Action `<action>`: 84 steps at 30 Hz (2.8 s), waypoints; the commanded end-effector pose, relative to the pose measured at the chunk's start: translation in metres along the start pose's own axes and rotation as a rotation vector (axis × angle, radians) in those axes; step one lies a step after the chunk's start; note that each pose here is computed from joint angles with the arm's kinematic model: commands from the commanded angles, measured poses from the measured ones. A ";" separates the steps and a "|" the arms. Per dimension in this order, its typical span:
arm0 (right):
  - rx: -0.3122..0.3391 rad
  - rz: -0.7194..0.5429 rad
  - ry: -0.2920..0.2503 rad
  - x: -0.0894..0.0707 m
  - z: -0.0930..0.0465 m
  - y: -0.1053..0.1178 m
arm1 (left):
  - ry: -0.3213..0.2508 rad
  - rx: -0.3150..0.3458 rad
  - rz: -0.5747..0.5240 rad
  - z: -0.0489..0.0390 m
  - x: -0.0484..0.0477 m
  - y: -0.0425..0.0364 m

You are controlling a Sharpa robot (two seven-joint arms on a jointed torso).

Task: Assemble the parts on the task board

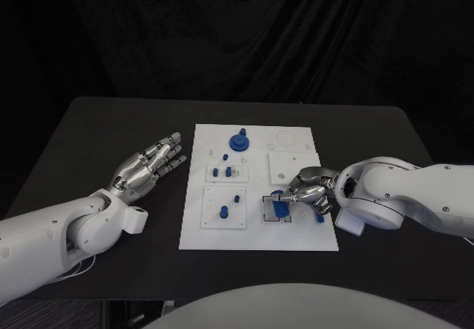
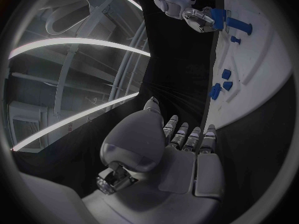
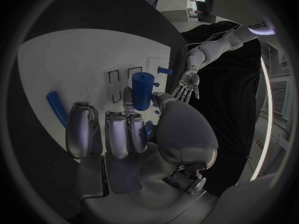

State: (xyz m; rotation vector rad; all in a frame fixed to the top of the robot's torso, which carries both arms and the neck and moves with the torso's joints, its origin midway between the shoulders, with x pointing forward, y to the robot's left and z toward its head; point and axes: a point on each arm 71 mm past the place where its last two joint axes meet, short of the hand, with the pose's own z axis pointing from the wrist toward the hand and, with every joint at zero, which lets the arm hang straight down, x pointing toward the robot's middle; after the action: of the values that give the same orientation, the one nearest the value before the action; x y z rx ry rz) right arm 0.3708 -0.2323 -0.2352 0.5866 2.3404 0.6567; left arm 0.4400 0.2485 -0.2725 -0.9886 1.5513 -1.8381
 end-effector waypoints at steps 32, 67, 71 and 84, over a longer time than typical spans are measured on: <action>0.041 -0.056 0.031 0.003 0.005 -0.003 | 0.019 0.010 -0.019 0.0031 0.0022 0.0003; -0.456 -0.492 -0.476 -0.012 -0.034 0.023 | 0.016 0.009 -0.017 0.0018 0.0001 0.0003; -0.481 -0.587 -0.517 -0.007 -0.037 0.018 | 0.016 0.009 -0.017 0.0018 0.0001 0.0003; -0.503 -0.696 -0.508 0.020 -0.029 0.002 | 0.014 0.007 -0.018 0.0001 -0.0009 -0.0002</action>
State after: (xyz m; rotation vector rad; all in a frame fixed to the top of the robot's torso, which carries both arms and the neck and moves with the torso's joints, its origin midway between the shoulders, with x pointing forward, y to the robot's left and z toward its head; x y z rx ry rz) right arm 0.3397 -0.2305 -0.2260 -0.2078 1.7061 0.6332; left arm 0.4413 0.2508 -0.2735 -0.9909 1.5582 -1.8427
